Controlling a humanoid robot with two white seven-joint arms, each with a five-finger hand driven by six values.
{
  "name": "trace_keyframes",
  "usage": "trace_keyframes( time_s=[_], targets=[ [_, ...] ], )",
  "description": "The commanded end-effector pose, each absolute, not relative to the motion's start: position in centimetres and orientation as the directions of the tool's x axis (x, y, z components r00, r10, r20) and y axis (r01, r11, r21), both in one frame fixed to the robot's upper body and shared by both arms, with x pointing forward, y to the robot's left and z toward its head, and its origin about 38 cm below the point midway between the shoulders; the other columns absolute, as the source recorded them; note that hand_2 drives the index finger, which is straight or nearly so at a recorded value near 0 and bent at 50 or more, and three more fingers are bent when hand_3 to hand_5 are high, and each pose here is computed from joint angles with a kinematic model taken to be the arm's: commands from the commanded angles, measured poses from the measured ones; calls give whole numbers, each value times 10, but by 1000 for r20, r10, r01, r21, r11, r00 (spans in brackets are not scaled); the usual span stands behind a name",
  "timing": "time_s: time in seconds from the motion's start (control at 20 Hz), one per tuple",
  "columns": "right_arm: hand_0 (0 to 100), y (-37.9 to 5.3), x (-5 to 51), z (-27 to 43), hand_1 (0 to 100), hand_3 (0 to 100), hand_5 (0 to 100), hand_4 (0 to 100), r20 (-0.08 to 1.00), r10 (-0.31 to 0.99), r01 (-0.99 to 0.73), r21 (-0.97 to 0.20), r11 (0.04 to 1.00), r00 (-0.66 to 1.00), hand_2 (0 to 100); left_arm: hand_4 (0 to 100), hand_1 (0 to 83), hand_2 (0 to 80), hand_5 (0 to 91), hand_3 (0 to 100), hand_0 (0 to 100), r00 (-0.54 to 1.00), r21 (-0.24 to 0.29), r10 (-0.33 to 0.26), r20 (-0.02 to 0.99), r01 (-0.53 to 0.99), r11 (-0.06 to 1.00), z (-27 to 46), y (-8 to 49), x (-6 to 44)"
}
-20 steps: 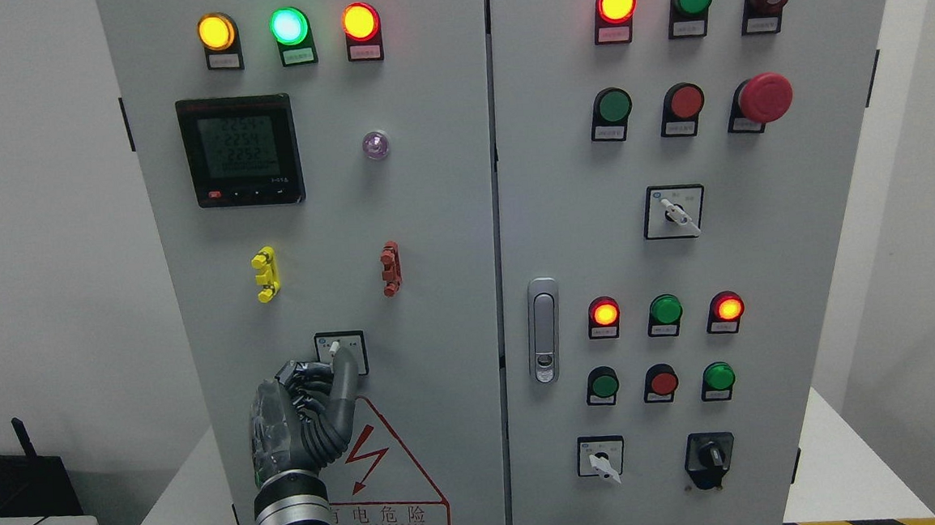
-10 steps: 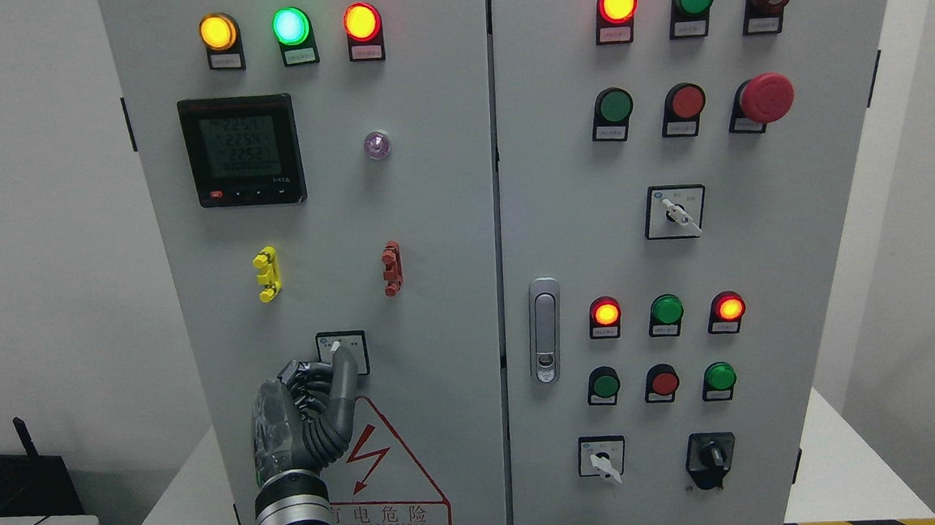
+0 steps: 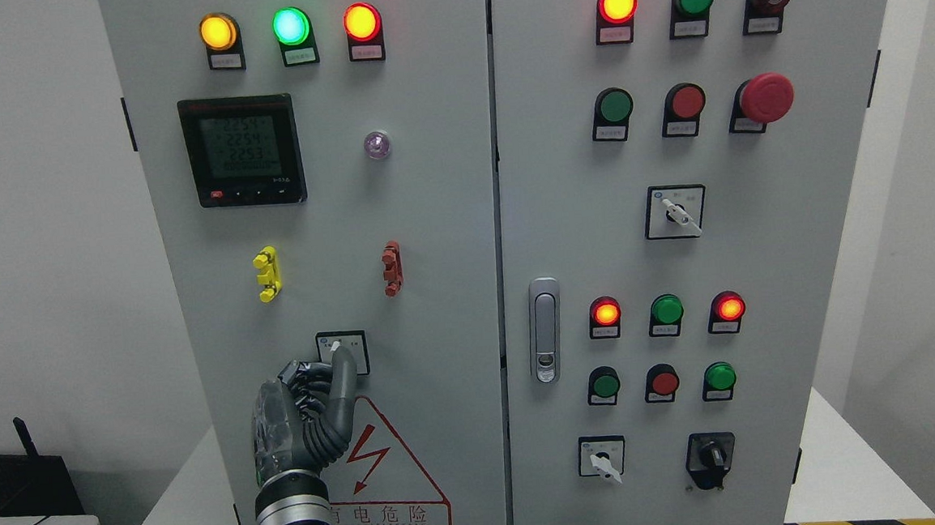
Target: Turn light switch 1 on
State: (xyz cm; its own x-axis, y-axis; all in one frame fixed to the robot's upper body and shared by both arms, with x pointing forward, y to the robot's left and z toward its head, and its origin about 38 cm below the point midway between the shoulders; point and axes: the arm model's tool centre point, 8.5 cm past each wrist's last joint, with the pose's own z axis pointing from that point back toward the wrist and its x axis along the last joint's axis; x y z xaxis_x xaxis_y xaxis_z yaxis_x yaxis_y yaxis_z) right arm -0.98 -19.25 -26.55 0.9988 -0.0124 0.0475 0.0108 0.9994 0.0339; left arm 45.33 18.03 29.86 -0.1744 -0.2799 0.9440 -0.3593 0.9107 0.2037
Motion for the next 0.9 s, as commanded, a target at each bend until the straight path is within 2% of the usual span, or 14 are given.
trace_keyframes(
  time_s=[0.0, 0.55, 0.85],
  targets=[
    [120, -192, -10, -265, 389, 0, 0, 0, 48, -19, 17, 36, 999, 999, 0, 880, 301, 559, 872, 764, 508, -176, 207, -281, 943, -349, 914, 299, 179, 454],
    [120, -192, -10, -265, 389, 0, 0, 0, 48, -19, 17, 36, 999, 999, 0, 884, 267, 566, 872, 777, 545, -175, 208, -281, 944, -348, 914, 299, 180, 454],
    [120, -192, -10, -265, 389, 0, 0, 0, 48, -19, 17, 36, 999, 999, 0, 889, 222, 574, 873, 795, 567, -175, 208, -281, 944, -348, 914, 299, 180, 454]
  ],
)
